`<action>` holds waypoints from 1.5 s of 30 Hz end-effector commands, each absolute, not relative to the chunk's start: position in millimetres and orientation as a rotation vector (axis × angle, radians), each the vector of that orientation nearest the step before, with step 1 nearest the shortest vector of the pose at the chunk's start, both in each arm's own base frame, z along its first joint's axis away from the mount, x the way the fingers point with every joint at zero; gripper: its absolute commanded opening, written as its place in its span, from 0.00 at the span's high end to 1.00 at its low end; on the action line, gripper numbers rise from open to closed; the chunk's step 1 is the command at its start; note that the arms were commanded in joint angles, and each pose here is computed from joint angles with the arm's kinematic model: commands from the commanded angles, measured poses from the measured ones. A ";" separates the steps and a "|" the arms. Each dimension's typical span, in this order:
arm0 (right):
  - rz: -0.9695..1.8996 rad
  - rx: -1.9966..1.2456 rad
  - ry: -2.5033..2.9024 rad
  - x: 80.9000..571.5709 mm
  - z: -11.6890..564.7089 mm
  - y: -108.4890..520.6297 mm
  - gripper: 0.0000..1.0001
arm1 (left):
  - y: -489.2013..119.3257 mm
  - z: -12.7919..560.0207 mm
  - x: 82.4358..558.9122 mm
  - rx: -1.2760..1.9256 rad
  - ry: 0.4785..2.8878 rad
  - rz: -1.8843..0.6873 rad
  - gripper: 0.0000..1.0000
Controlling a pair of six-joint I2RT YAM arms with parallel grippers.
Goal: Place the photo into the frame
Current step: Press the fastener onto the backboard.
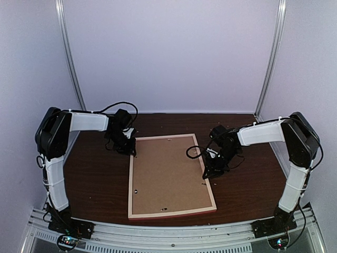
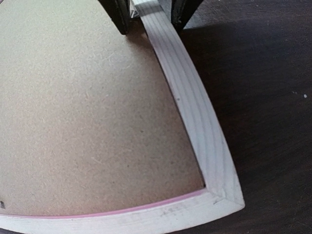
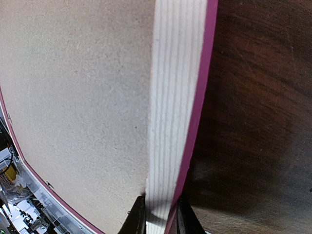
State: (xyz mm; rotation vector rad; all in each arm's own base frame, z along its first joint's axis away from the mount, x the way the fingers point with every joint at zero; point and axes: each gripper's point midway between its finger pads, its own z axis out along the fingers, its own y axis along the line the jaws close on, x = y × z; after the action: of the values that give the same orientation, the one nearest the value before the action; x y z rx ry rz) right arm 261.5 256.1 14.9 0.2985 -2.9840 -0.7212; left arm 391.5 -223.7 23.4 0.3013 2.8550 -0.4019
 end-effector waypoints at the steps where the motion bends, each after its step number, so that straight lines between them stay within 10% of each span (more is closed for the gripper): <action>1: -0.511 0.354 -3.008 252.6 -57.4 239.7 0.94 | -236.0 -5.3 354.5 0.394 3.012 -0.488 0.69; 21: -0.516 0.351 -3.005 252.1 -59.2 240.3 0.94 | -229.0 3.4 355.2 0.395 3.008 -0.430 0.69; 45: -0.579 0.042 -3.136 280.0 -51.7 246.7 1.00 | -213.7 50.2 333.8 0.304 2.864 -0.418 0.28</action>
State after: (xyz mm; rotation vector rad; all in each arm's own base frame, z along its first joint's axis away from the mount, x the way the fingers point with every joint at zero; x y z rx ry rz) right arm 274.5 272.2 16.2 0.2001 -3.0422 -0.8323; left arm 337.1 -214.5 47.2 0.3359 2.8919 -0.4137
